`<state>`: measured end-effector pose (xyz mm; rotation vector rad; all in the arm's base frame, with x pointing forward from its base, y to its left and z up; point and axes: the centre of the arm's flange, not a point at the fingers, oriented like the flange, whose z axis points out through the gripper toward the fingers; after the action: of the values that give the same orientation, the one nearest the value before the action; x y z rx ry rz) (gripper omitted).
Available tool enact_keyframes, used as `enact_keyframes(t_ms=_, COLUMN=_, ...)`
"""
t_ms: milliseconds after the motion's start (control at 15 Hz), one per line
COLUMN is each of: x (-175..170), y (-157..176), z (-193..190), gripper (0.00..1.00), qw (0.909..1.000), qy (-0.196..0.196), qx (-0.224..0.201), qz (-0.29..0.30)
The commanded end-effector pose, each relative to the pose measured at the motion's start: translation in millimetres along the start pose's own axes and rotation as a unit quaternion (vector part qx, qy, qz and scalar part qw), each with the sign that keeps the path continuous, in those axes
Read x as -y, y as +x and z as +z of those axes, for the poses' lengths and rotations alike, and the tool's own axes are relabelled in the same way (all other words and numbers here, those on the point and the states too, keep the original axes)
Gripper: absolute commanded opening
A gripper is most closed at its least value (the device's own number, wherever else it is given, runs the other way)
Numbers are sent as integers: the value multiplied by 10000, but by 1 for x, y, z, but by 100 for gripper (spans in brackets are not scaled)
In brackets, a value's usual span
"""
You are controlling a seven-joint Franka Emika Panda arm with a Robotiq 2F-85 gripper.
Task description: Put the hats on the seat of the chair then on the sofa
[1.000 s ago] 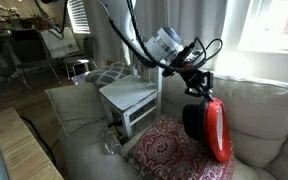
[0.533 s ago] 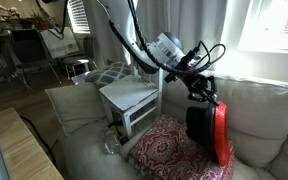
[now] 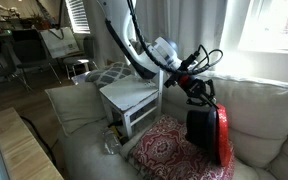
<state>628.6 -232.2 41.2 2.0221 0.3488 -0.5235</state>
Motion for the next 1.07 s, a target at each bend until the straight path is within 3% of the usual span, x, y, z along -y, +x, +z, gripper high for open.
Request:
enact_keyframes(t_ms=0, x=32, y=-16, z=-22, gripper=1, qw=9992, qy=115, qx=-202, qz=-334)
enact_keyframes(t_ms=267, x=67, y=-12, z=-52, gripper=1, qw=9964, qy=315, qx=-419, qz=-673)
enact_keyframes(t_ms=333, x=74, y=-12, z=-57, gripper=6, qw=9956, qy=338, qx=-453, qz=-748)
enact_keyframes(t_ms=400, x=80, y=-12, z=-62, gripper=31, qw=9948, qy=386, qx=-494, qz=-806)
enact_keyframes(t_ms=600, x=91, y=-15, z=-73, gripper=41, qw=9912, qy=519, qx=-601, qz=-1057)
enact_keyframes(t_ms=1000, x=103, y=-23, z=-82, gripper=88, qw=9820, qy=702, qx=-661, qz=-1625)
